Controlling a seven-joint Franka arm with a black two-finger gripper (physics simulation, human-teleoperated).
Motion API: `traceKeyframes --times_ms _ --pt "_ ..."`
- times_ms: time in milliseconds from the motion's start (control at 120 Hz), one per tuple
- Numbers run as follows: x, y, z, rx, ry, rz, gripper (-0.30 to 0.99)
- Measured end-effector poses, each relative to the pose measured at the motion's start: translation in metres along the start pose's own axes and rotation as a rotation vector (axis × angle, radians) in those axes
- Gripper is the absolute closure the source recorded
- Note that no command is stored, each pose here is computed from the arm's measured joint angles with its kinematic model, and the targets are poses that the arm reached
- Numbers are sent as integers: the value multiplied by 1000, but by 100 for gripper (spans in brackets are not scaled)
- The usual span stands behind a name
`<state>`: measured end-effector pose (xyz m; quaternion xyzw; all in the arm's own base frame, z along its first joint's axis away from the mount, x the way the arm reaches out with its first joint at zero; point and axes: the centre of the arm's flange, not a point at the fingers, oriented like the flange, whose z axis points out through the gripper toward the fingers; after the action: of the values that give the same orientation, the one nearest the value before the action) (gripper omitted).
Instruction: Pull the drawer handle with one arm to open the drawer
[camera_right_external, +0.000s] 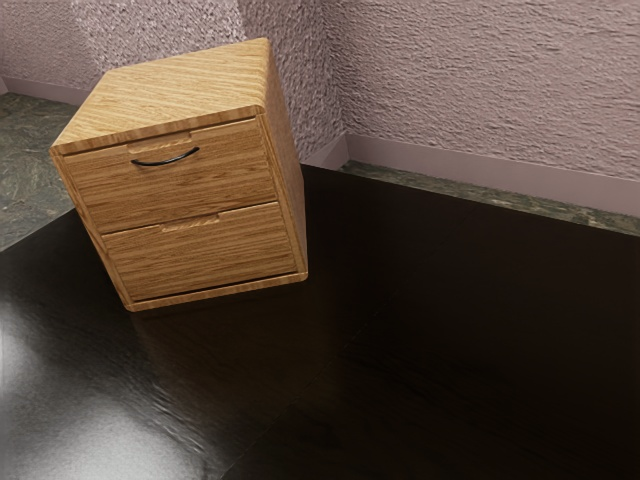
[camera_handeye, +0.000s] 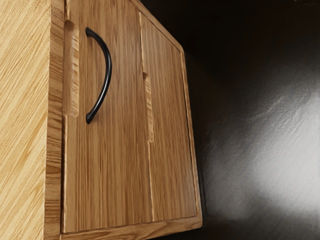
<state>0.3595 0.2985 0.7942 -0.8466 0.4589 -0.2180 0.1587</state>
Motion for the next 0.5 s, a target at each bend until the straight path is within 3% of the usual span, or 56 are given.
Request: traceKeyframes --times_ms 158,500 --pt "-16 -4 10 2 10 13 0" --pt "-9 -5 37 2 54 85 0"
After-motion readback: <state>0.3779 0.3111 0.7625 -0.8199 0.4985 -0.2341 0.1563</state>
